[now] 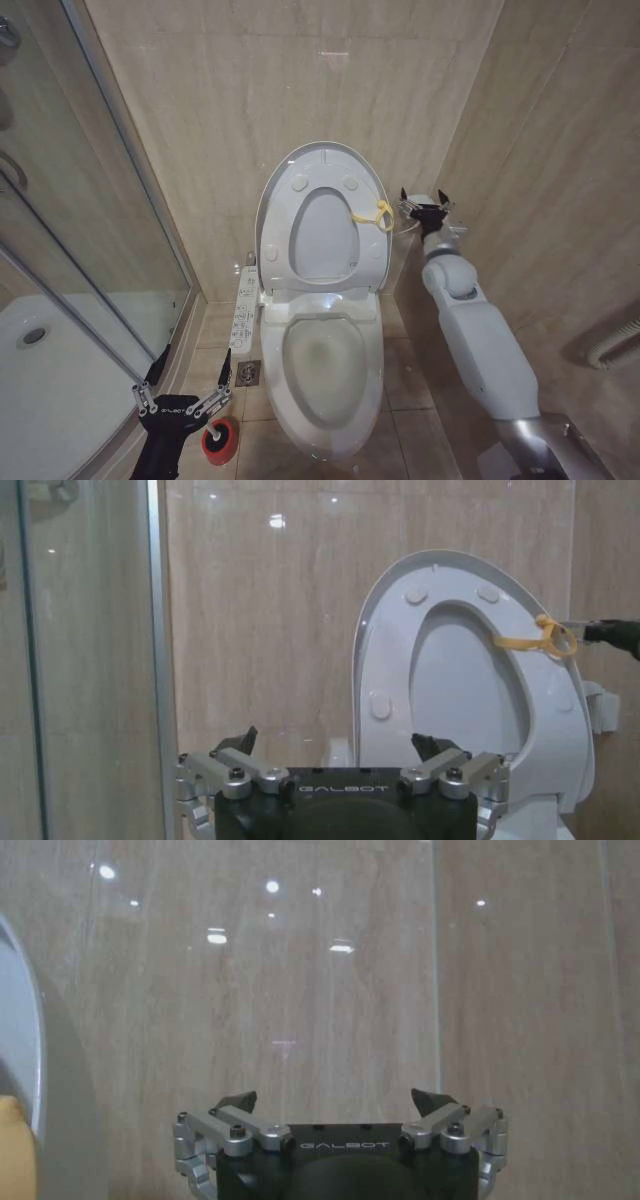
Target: Open the toilet lid, clean the toilet bowl with a toilet brush, close the toilet lid, and flush.
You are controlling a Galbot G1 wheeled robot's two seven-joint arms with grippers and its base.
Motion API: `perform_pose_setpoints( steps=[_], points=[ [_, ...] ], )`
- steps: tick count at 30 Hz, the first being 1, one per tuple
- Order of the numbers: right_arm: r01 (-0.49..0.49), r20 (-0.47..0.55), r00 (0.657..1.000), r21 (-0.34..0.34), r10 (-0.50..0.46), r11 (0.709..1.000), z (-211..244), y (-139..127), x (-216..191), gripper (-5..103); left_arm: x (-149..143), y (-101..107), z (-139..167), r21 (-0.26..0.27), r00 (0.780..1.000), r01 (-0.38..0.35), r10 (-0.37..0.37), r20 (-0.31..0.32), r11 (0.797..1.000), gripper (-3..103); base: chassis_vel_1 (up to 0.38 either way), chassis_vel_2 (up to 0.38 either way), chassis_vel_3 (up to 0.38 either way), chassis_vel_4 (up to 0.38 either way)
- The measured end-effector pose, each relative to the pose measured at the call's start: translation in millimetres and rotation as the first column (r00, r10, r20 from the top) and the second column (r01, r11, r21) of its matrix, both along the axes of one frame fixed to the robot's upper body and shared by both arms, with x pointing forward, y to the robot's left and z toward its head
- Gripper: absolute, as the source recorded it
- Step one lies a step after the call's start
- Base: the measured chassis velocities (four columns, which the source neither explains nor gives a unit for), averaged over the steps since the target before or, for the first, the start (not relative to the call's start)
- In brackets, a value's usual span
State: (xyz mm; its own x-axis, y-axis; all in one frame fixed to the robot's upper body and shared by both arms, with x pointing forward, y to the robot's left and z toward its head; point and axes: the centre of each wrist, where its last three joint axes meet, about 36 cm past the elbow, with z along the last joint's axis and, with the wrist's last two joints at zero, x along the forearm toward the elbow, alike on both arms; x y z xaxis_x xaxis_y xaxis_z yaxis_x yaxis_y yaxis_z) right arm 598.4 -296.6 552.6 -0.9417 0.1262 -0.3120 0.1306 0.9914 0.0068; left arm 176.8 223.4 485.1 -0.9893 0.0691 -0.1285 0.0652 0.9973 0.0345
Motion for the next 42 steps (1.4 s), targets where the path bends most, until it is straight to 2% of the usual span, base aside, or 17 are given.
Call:
perform_pose_setpoints(
  steps=[10, 13, 19, 26, 32, 35, 41, 42],
  points=[
    [0.019, 0.039, 0.999, -0.066, -0.016, 0.998, 21, 24, 48, 100, 0, 0, 0, 0.000, 1.000, 0.000, 0.000, 0.000, 1.000, 100, 0.000, 0.000, 0.000, 0.000],
    [0.017, 0.075, 0.997, -0.094, -0.010, 0.995, 44, 35, 73, 100, 0, 0, 0, 0.000, 1.000, 0.000, 0.000, 0.000, 1.000, 100, 0.000, 0.000, 0.000, 0.000],
    [-0.009, 0.072, 0.997, -0.121, 0.018, 0.993, 51, 43, 74, 100, 0, 0, 0, 0.000, 1.000, 0.000, 0.000, 0.000, 1.000, 100, 0.000, 0.000, 0.000, 0.000],
    [-0.069, 0.013, 0.997, -0.130, 0.072, 0.989, 33, 45, 41, 100, 0, 0, 0, 0.000, 1.000, 0.000, 0.000, 0.000, 1.000, 100, 0.000, 0.000, 0.000, 0.000],
    [-0.093, 0.012, 0.995, -0.159, 0.096, 0.983, 30, 41, 14, 100, 0, 0, 0, 0.000, 1.000, 0.000, 0.000, 0.000, 1.000, 100, 0.000, 0.000, 0.000, 0.000],
    [-0.151, -0.008, 0.988, -0.141, 0.151, 0.978, 28, 43, -30, 100, 0, 0, 0, 0.000, 1.000, 0.000, 0.000, 0.000, 1.000, 100, 0.000, 0.000, 0.000, 0.000],
    [-0.171, 0.000, 0.985, -0.111, 0.172, 0.979, 34, 39, -74, 100, 0, 0, 0, 0.000, 1.000, 0.000, 0.000, 0.000, 1.000, 100, 0.000, 0.000, 0.000, 0.000],
    [-0.176, 0.001, 0.984, -0.096, 0.177, 0.980, 36, 33, -97, 100, 0, 0, 0, 0.000, 1.000, 0.000, 0.000, 0.000, 1.000, 100, 0.000, 0.000, 0.000, 0.000]
  ],
)
